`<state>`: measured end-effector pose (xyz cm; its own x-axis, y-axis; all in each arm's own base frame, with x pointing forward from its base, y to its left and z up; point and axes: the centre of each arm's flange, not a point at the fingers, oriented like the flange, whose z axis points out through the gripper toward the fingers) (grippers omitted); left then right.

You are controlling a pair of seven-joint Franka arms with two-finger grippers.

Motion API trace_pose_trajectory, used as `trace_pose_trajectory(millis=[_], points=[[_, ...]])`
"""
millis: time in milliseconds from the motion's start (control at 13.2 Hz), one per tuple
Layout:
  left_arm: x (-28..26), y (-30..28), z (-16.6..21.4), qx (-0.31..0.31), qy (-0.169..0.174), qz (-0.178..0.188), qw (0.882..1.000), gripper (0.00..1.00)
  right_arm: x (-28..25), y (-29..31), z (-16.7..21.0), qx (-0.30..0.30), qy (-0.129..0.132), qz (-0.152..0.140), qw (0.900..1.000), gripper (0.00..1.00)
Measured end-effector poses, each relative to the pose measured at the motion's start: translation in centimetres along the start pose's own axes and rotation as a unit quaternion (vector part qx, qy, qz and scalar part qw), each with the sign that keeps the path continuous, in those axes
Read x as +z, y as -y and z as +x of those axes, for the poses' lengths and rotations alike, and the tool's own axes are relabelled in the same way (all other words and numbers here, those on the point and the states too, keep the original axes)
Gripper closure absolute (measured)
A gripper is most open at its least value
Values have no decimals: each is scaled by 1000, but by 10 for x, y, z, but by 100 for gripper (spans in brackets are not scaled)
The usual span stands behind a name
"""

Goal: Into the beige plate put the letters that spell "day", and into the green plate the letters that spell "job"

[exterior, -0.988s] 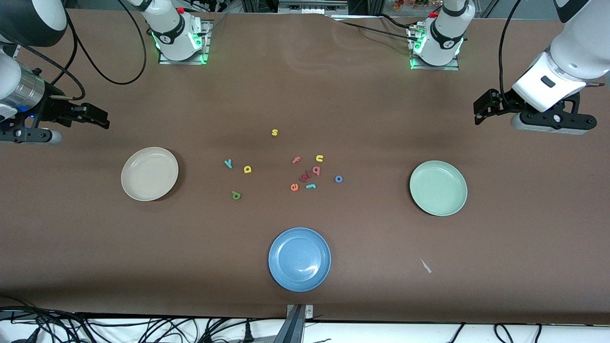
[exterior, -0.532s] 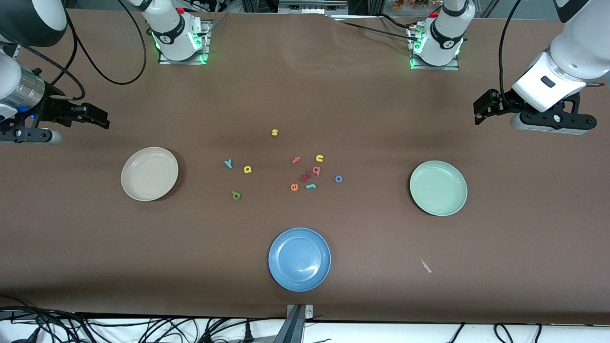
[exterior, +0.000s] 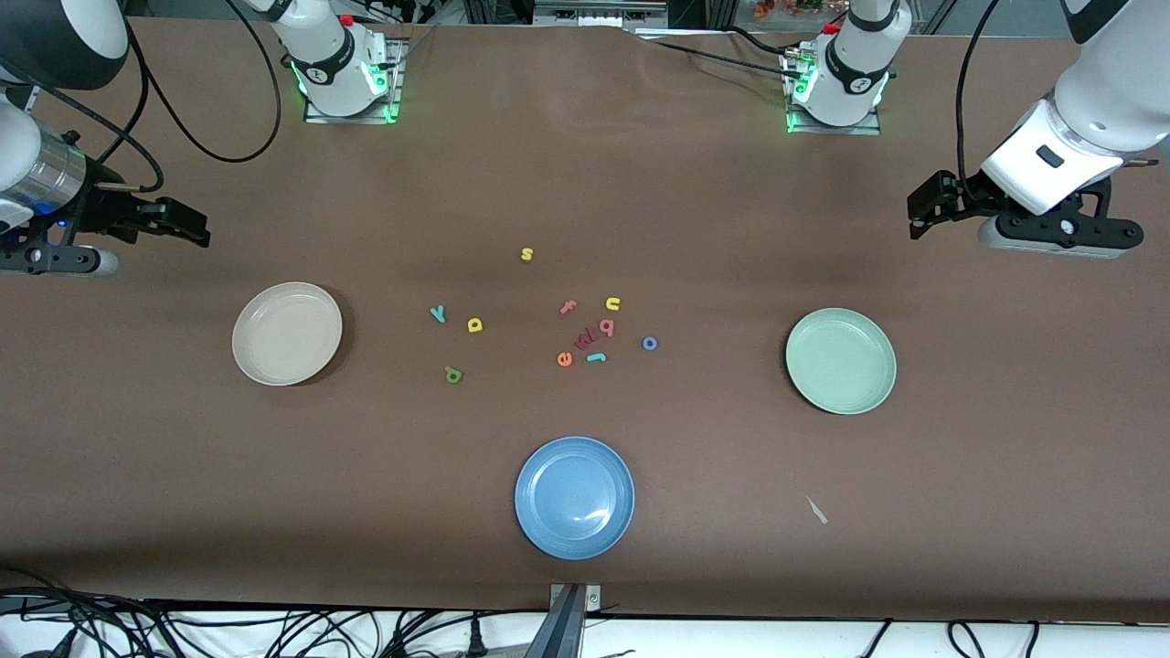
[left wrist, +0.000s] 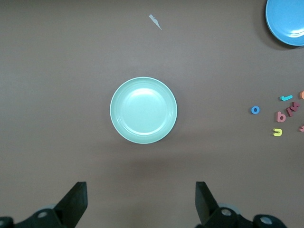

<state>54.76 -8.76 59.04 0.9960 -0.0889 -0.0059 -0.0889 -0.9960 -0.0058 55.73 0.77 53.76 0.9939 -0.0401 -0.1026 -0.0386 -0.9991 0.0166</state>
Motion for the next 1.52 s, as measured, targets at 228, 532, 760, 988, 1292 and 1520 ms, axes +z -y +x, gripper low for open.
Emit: trace_pose_trajectory(millis=[228, 532, 760, 988, 1292, 1520], points=[[0, -1, 0, 1, 0, 0, 1000, 0, 0, 0, 0, 0, 0, 0, 1000, 0], [0, -1, 0, 1, 0, 0, 1000, 0, 0, 0, 0, 0, 0, 0, 1000, 0], [0, -1, 0, 1, 0, 0, 1000, 0, 0, 0, 0, 0, 0, 0, 1000, 0], [0, -2, 0, 1, 0, 0, 1000, 0, 0, 0, 0, 0, 0, 0, 1000, 0], [1, -2, -1, 1, 5, 0, 1000, 0, 0, 0, 0, 0, 0, 0, 1000, 0], [2, -1, -2, 1, 10, 1, 1000, 0, 0, 0, 0, 0, 0, 0, 1000, 0]])
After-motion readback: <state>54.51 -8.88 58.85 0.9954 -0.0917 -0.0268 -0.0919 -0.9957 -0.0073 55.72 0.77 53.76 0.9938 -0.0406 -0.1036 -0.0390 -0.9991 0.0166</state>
